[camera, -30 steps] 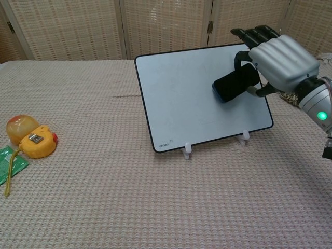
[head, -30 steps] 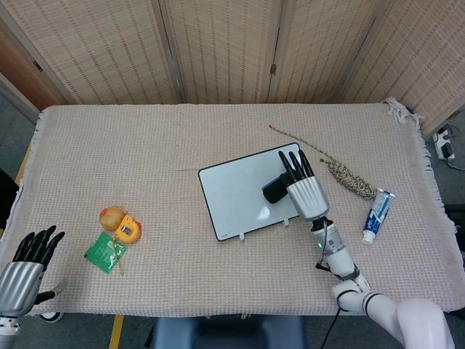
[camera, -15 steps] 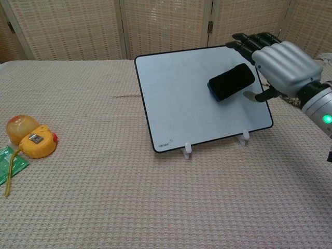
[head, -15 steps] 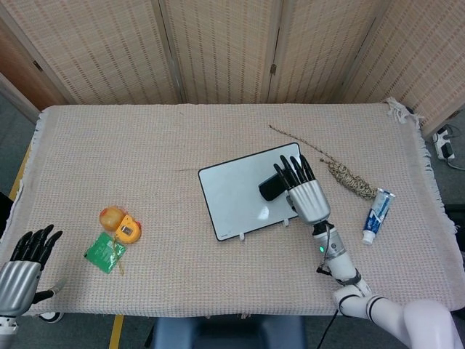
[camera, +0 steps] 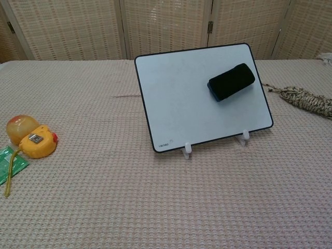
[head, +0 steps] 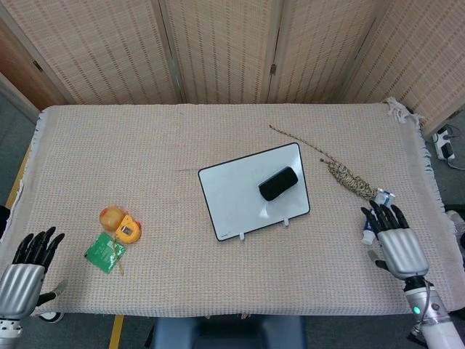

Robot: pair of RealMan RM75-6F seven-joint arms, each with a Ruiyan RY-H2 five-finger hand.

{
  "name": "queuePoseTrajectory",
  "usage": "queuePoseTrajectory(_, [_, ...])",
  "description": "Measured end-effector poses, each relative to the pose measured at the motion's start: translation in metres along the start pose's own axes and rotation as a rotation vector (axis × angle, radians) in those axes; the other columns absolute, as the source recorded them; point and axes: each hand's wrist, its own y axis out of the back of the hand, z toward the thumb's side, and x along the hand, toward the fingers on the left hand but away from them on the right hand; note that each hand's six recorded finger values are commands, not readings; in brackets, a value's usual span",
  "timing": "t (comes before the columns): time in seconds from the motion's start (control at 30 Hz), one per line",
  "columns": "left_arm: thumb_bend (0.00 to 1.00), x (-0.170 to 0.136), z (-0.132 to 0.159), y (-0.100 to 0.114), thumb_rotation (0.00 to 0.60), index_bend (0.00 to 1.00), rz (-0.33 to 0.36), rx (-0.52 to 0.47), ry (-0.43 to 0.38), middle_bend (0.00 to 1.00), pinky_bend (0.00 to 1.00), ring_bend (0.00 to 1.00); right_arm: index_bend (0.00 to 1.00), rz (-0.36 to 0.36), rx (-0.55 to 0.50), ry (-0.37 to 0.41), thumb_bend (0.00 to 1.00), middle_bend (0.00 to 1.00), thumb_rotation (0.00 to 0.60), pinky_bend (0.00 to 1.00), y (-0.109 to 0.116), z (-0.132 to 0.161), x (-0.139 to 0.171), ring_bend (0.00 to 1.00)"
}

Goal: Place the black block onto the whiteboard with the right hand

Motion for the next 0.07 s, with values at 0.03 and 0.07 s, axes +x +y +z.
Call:
queuePoseTrajectory(0.03, [0.24, -0.0004, 0.0001, -0.0002, 0.6, 0.0, 0.0, 0.001, 0.0, 0.0, 0.0, 0.0, 0.0, 0.013, -0.007, -0.014, 0.31, 0.0, 0.6, 0.0, -0.0038, -0.0049, 0.0061, 0.0])
queuePoseTrajectory(0.07, [0.24, -0.0004, 0.0002, -0.0002, 0.6, 0.0, 0.0, 0.001, 0.0, 0.0, 0.0, 0.0, 0.0, 0.021, -0.016, -0.023, 0.31, 0.0, 0.6, 0.0, -0.007, -0.0083, 0.0108, 0.0])
